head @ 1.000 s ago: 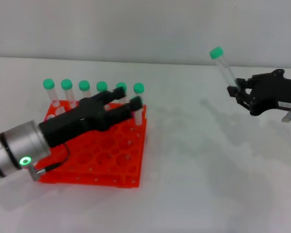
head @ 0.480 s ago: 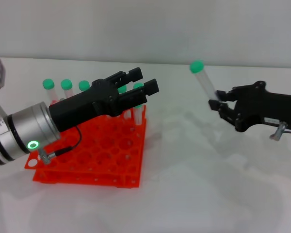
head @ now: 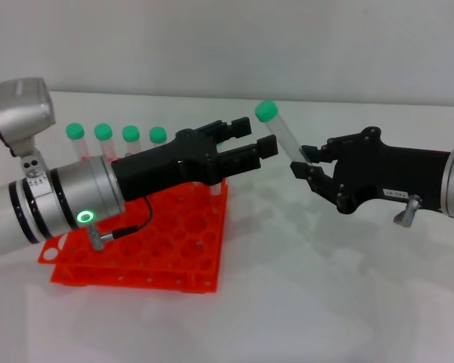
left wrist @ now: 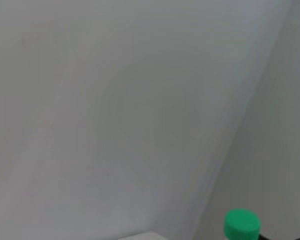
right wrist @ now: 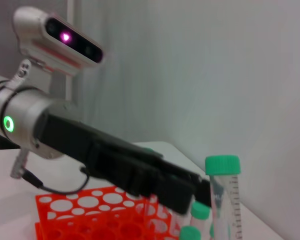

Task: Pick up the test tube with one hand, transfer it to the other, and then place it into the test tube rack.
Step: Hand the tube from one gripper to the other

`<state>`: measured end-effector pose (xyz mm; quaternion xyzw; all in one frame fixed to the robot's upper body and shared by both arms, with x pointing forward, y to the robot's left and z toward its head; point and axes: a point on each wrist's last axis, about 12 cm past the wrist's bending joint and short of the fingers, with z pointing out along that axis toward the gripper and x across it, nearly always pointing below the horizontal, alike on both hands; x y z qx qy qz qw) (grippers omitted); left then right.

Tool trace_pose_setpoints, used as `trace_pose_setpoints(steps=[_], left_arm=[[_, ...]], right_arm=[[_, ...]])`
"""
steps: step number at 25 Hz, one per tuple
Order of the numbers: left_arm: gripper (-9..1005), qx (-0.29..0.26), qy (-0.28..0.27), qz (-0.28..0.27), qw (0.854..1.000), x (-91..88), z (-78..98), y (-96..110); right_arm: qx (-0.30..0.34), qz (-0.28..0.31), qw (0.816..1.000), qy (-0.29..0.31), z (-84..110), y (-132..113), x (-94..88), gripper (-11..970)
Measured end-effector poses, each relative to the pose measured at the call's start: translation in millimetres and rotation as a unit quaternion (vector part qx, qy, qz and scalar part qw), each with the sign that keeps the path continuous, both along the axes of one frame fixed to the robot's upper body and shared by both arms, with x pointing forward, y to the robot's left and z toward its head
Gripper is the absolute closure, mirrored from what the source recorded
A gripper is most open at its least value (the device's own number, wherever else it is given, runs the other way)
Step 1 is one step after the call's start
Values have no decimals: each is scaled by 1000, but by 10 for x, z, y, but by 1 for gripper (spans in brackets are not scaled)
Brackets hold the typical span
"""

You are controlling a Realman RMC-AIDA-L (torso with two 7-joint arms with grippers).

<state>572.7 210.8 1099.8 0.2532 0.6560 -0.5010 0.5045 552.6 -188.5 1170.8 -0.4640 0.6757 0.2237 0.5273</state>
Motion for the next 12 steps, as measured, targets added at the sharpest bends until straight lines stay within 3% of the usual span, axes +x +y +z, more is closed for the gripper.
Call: trace_pose_setpoints(steps=[12], left_arm=[[254,5,-24,-23,999,-1,25,-145]], right_arm=[[-2,2,1000,-3,12,21,0,720]])
